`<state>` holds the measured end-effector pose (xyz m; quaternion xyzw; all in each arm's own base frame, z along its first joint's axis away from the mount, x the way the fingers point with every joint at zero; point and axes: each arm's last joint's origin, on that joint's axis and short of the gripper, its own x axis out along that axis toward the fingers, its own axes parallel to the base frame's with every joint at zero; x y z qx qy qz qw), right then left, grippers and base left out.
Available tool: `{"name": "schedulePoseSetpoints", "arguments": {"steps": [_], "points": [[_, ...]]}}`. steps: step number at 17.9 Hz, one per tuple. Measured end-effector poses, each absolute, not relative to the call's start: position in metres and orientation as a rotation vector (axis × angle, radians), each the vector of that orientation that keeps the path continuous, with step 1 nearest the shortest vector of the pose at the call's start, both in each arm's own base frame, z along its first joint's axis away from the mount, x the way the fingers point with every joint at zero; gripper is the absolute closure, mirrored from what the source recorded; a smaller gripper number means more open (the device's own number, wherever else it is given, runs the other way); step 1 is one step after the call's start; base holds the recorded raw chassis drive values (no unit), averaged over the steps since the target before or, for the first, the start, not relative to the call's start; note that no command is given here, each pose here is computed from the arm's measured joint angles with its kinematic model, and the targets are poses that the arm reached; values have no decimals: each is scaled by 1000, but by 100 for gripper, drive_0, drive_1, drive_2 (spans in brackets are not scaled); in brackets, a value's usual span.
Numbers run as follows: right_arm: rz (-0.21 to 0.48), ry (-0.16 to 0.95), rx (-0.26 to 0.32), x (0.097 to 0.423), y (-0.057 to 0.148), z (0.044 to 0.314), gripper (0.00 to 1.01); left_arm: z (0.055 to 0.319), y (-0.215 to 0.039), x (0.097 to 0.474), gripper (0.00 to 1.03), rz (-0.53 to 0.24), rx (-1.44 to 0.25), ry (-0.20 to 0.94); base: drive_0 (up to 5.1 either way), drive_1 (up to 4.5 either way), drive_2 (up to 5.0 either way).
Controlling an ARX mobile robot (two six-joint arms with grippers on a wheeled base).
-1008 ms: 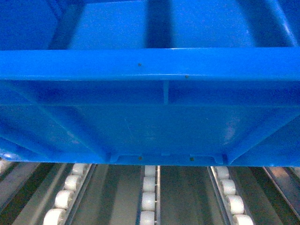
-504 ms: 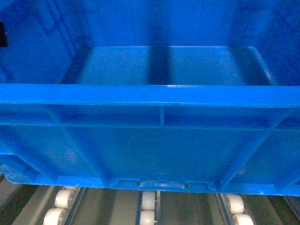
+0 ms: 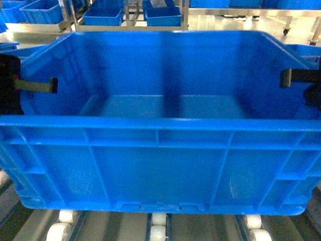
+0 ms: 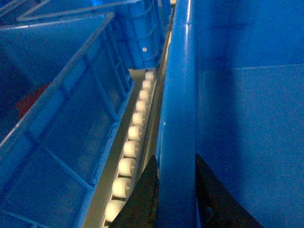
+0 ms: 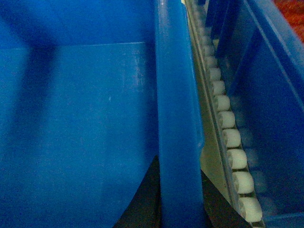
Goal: Place box next to blue box on left shelf
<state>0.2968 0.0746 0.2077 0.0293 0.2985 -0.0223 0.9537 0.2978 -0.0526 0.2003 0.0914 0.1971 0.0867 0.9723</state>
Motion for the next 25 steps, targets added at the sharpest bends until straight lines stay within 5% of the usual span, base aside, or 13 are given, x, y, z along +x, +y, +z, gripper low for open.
{"name": "schedulePoseSetpoints", "arguments": {"steps": [14, 16, 21, 22, 25], "points": [[-42, 696, 53, 301, 76, 185, 93, 175, -52, 303, 90, 150, 161, 489, 0, 0, 0], [-29, 680, 29, 298, 80, 189, 80, 181, -56, 304, 70, 192, 117, 419, 0, 0, 0], [27, 489, 54, 288, 83, 226, 29, 215, -54, 301, 21, 212, 28, 226, 0, 0, 0], [35, 328, 97, 278, 80, 253, 1, 235, -52, 295, 5, 239, 7, 128, 0, 0, 0], [31, 337, 94, 278, 79, 252, 3, 239, -52, 293, 5, 238, 6, 116, 0, 0, 0]]}}
